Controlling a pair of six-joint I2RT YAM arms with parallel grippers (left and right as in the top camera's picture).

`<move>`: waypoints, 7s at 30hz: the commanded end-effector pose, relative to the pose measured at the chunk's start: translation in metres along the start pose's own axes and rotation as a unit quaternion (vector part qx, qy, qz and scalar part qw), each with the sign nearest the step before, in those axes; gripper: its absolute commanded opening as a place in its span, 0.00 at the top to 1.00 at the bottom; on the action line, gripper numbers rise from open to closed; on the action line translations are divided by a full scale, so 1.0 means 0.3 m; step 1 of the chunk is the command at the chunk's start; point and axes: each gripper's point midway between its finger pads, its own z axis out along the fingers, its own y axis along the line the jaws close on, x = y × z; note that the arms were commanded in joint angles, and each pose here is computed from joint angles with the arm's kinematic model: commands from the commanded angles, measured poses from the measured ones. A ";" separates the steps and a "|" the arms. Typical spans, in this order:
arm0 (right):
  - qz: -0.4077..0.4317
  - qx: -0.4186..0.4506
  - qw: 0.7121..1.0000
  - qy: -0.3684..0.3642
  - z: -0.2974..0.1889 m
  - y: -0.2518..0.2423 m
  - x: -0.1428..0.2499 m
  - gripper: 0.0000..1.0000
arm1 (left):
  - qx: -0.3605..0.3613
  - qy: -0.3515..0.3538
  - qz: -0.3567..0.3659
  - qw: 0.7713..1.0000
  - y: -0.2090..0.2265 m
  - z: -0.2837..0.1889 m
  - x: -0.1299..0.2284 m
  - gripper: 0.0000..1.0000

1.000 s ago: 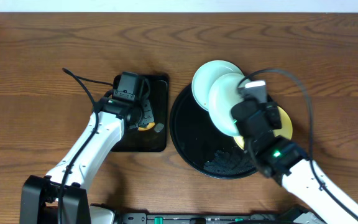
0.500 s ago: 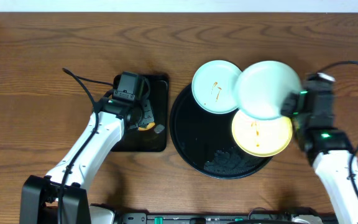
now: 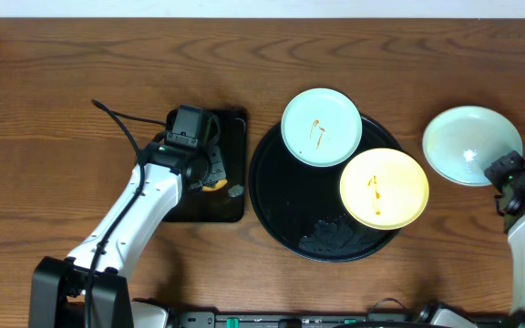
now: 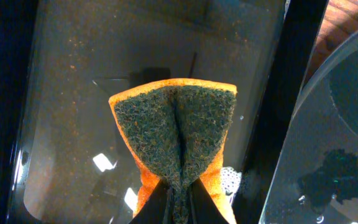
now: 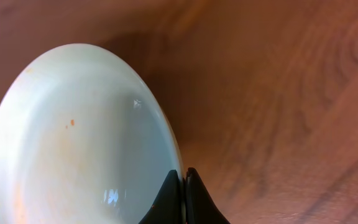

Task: Clean dirty plates on tray and stack at the side
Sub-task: 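Set the pale green plate on the table right of the tray, then grip the rim of the yellow plate with the right gripper, then scrub the yellow plate with the sponge in the left gripper, then lift the yellow plate toward the side plate with the right gripper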

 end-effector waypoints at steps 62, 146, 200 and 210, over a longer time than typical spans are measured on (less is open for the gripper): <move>-0.288 -0.155 0.853 0.407 -0.204 0.238 0.769 0.99 | 0.022 0.012 0.008 1.000 -0.025 -0.001 0.012 0.93; -0.336 -0.154 0.837 0.402 -0.154 0.461 1.116 0.99 | 0.031 -0.081 0.215 0.973 -0.459 0.177 0.158 0.90; -0.390 0.027 0.900 -0.194 -0.383 0.464 0.168 0.99 | 0.307 0.023 0.070 0.949 -0.107 -0.035 -0.088 0.92; -0.369 0.094 0.882 -0.279 -0.448 0.458 0.024 0.99 | 0.428 0.061 -0.009 0.902 -0.070 0.002 -0.110 0.93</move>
